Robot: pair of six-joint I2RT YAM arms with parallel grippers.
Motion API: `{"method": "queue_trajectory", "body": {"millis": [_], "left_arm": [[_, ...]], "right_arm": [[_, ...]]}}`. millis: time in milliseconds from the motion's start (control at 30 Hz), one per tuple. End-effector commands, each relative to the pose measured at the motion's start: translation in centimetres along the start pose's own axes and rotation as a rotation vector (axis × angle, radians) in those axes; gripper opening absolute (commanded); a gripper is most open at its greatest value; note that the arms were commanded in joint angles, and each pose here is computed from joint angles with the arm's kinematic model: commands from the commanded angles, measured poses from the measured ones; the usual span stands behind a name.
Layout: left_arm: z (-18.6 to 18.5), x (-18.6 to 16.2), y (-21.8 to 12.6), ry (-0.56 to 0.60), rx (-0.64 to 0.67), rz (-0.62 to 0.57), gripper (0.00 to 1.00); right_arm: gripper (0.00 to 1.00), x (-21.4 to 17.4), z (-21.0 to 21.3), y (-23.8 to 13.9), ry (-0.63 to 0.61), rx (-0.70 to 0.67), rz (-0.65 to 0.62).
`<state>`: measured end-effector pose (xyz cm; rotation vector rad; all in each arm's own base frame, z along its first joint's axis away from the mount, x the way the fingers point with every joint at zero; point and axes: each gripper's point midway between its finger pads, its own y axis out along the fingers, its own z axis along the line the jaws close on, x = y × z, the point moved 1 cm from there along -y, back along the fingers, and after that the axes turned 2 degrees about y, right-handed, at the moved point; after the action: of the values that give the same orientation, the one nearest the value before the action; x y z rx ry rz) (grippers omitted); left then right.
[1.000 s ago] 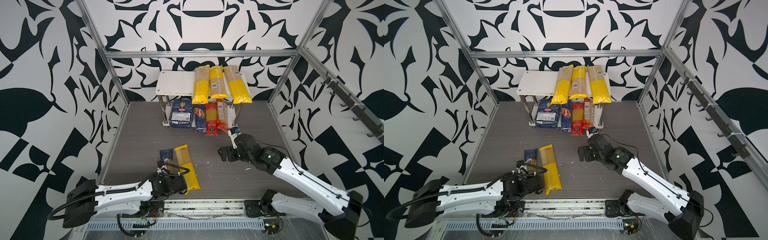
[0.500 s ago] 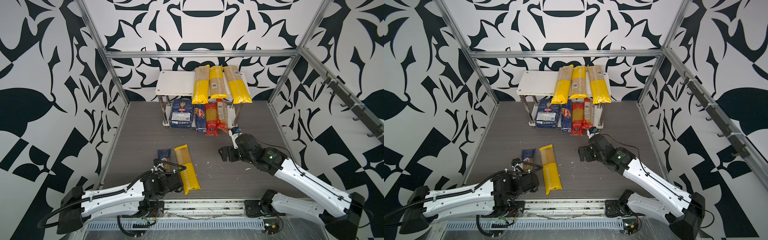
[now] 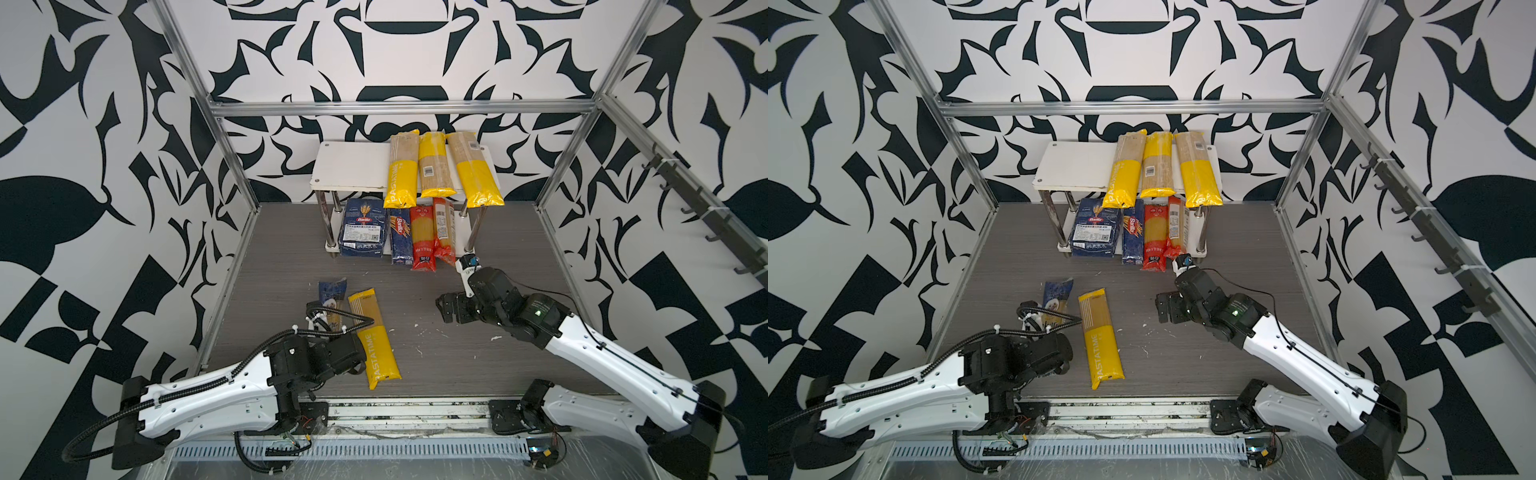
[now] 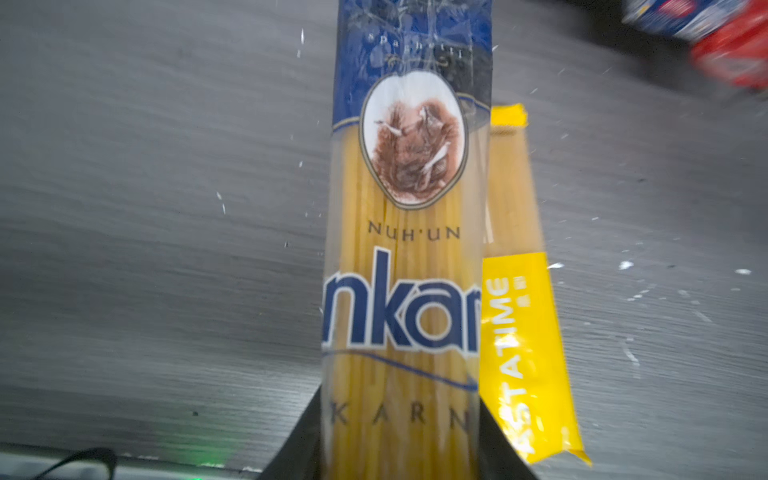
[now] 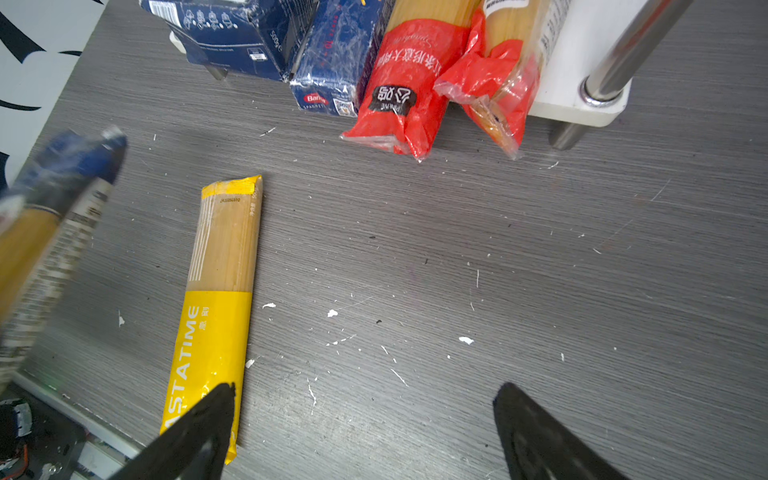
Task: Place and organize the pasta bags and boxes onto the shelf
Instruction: 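Lift the ankara bag upright with the left gripper off the table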
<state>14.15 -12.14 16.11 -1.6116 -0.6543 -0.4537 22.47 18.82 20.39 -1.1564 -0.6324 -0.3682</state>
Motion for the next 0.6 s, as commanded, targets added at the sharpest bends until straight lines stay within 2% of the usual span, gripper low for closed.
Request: {"method": "queue_trajectory", "body": {"millis": [0, 567], "left_arm": [[0.8, 4.3, -2.7, 0.069, 0.053, -0.147, 0.00], [-4.4, 14.2, -11.1, 0.203, -0.058, -0.353, 0.00]], "right_arm": [[1.00, 1.4, 0.3, -0.8, 0.008, 0.013, -0.052], [1.00, 2.0, 0.6, -1.6, -0.005, 0.030, -0.083]]}}
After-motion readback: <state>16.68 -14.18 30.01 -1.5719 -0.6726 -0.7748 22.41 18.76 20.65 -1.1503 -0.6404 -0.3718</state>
